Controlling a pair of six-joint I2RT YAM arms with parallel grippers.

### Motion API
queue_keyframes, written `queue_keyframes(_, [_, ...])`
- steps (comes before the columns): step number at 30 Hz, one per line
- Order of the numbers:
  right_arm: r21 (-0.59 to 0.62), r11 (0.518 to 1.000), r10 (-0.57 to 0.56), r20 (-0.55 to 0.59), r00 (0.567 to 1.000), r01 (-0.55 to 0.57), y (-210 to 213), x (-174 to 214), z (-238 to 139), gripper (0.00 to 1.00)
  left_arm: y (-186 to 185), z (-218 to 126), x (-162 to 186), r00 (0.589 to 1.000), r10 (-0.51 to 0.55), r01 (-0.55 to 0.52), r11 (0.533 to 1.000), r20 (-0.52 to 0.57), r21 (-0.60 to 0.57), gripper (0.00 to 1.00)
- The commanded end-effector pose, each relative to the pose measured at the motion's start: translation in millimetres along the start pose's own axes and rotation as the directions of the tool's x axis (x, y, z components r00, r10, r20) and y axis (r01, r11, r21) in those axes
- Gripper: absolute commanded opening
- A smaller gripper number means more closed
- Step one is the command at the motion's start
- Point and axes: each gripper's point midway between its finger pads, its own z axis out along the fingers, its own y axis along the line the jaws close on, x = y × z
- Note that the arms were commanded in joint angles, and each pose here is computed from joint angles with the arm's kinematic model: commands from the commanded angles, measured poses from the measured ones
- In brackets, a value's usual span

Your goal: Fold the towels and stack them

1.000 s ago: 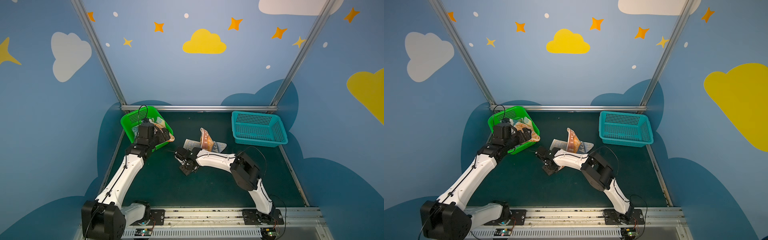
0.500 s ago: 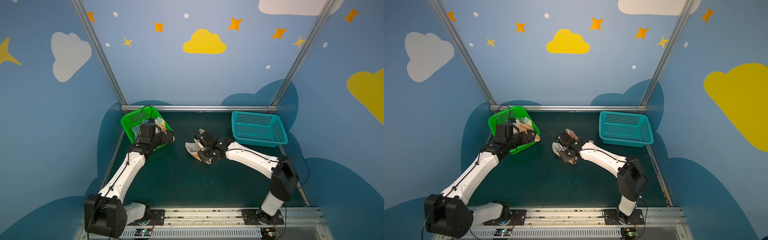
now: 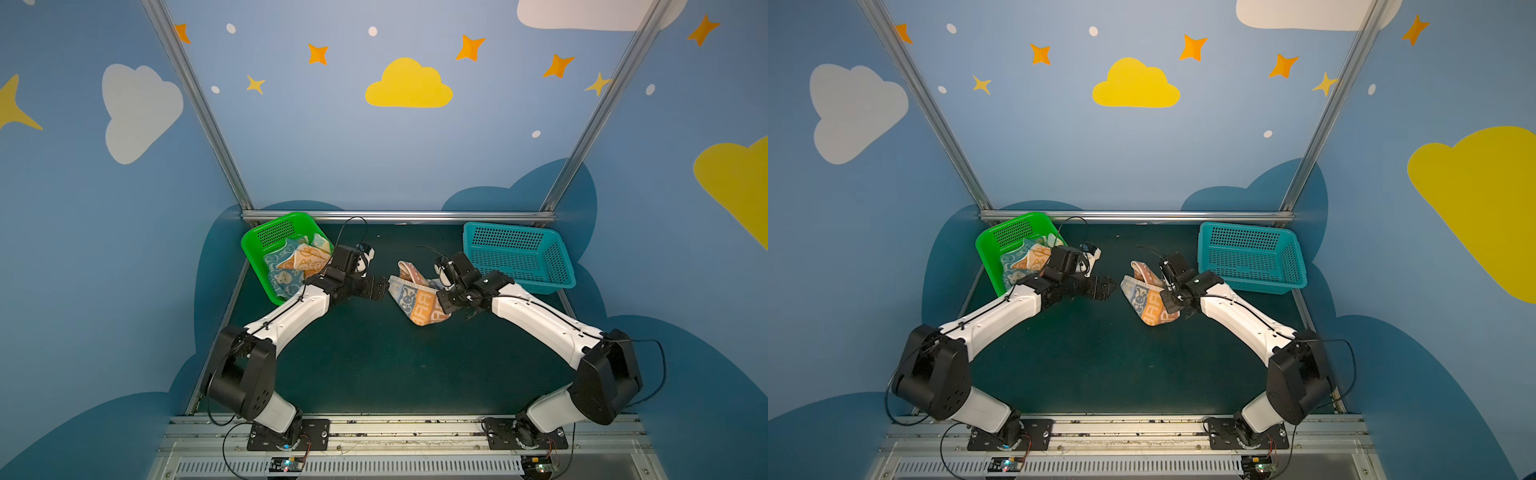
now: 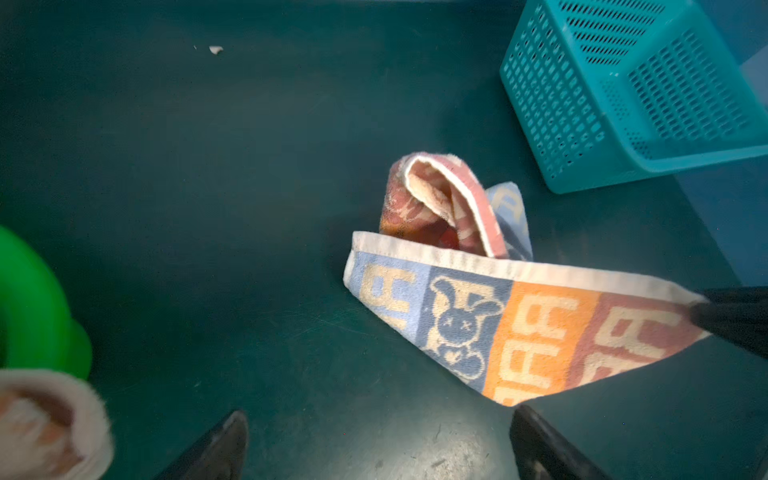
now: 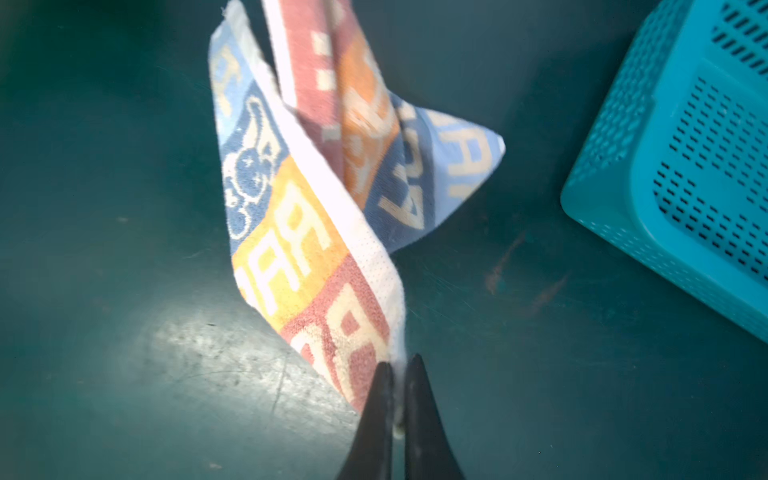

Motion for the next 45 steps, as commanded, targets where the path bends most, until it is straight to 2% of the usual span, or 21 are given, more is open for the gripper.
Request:
queue_keyframes(1, [-0.036, 0.999, 0.015, 0.032, 0.999, -0.014, -5.9, 3.1, -7.4, 0.0, -5.1, 12.9, -20.6, 0.998, 0.047, -0.048, 0.998, 0.035, 0.041, 0.98])
queue_keyframes(6, [-0.07, 0.997, 0.042, 0.034, 0.999, -0.039, -5.6, 14.4, 0.1, 0.0, -2.2, 44.4, -24.0, 0.996, 0.081, -0.08, 0.995, -0.033, 0.055, 0.95])
queue_keyframes(8, [-0.079, 0.996, 0.047, 0.033, 0.998, -0.044, -4.7, 16.4, 2.5, 0.0, -1.3, 56.7, -21.9, 0.993, 0.103, -0.099, 0.993, -0.064, 0.066, 0.91])
queue_keyframes(13, [-0.085, 0.995, 0.05, 0.025, 0.998, -0.047, -5.4, 18.9, 5.3, 0.0, -12.6, 78.1, -16.1, 0.983, 0.131, -0.108, 0.98, -0.131, 0.167, 0.83])
queue_keyframes(22, [-0.091, 0.994, 0.06, 0.038, 0.997, -0.056, -7.3, 17.6, 2.6, 0.0, -11.3, 99.9, -8.1, 0.983, 0.081, -0.043, 0.974, -0.165, 0.222, 0.79])
queue_keyframes(35, [-0.11, 0.991, 0.08, 0.042, 0.996, -0.075, -6.3, 21.0, 1.7, 0.0, -8.0, 130.3, 4.2, 0.981, -0.043, 0.089, 0.967, -0.189, 0.24, 0.77])
queue_keyframes(45, [-0.115, 0.99, 0.083, 0.042, 0.996, -0.077, -5.5, 21.7, 3.5, 0.0, -19.3, 134.9, 12.6, 0.976, -0.051, 0.111, 0.952, -0.211, 0.285, 0.73])
